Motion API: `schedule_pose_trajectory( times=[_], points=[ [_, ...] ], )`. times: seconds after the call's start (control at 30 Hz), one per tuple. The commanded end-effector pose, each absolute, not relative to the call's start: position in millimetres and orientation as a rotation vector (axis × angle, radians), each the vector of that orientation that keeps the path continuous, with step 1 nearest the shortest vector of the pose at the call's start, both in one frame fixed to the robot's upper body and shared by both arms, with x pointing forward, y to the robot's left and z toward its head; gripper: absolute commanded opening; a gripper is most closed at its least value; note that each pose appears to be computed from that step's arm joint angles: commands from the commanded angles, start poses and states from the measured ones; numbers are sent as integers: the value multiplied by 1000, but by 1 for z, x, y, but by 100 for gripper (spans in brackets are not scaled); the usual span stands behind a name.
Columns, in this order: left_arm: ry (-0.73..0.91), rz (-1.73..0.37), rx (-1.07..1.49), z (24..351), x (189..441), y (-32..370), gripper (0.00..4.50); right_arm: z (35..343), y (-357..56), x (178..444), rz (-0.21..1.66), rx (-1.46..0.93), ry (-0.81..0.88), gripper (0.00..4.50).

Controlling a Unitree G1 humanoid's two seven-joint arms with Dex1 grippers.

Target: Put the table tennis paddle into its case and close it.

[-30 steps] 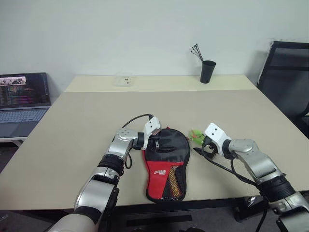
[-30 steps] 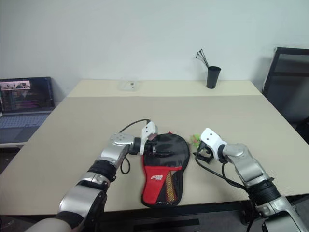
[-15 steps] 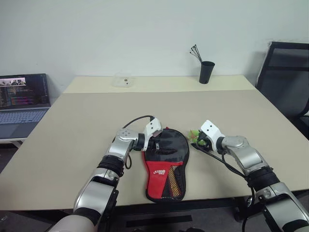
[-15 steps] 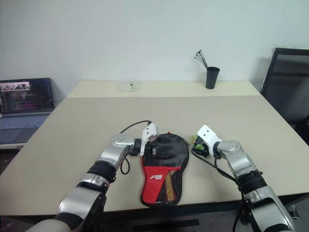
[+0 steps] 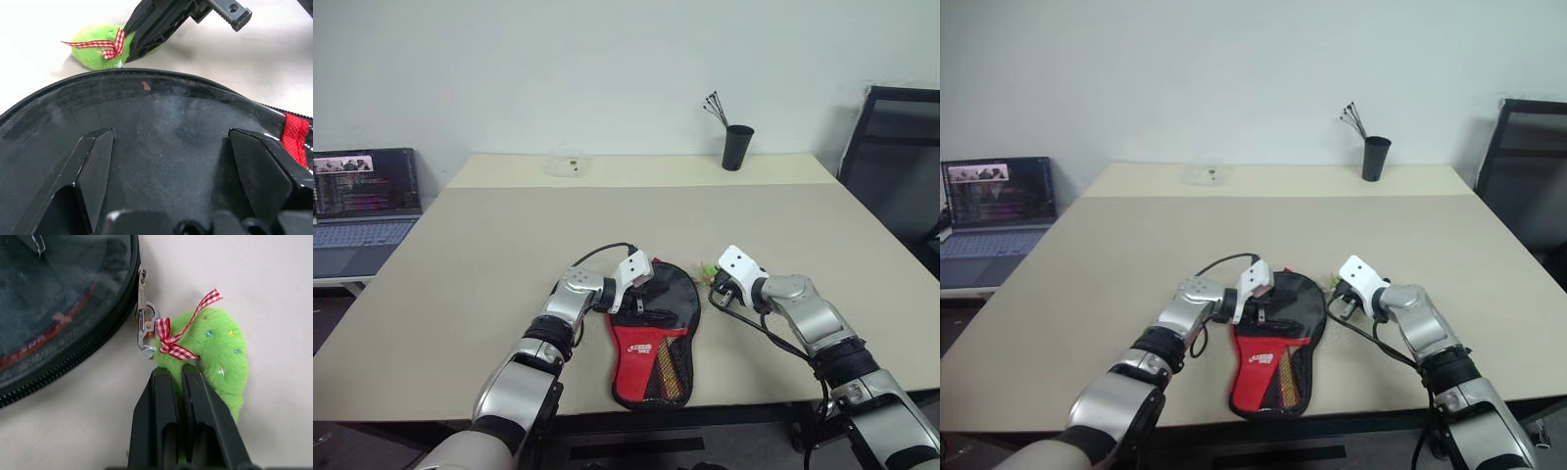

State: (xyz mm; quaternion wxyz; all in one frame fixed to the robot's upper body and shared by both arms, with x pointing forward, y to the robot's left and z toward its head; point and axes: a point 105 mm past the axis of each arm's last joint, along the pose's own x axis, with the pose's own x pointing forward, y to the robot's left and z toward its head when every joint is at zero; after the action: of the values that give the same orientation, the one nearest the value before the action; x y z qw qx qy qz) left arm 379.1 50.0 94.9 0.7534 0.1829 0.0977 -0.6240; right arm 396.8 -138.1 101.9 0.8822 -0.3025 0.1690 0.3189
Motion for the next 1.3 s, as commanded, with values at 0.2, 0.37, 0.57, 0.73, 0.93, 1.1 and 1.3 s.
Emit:
schedule_pose_trajectory(
  times=[0.2,0.37,0.57,0.73,0.93,1.1,1.3],
  points=[
    [288,-1397,403,74,371,41,407,121,-156,363,698,-796,310,3],
    [297,-1413,407,73,370,34,407,122,-151,320,781,-798,329,3],
    [299,-1423,415,71,369,26,407,112,-124,280,885,-730,366,3],
    [308,-1448,438,66,366,24,407,105,-117,258,927,-705,410,3],
    [316,-1440,449,63,366,25,407,107,-113,225,1042,-656,477,3],
    [318,-1437,454,61,366,24,407,100,-112,193,1181,-644,554,3],
    [318,-1432,460,62,367,24,407,93,-106,149,1374,-531,641,3]
  ],
)
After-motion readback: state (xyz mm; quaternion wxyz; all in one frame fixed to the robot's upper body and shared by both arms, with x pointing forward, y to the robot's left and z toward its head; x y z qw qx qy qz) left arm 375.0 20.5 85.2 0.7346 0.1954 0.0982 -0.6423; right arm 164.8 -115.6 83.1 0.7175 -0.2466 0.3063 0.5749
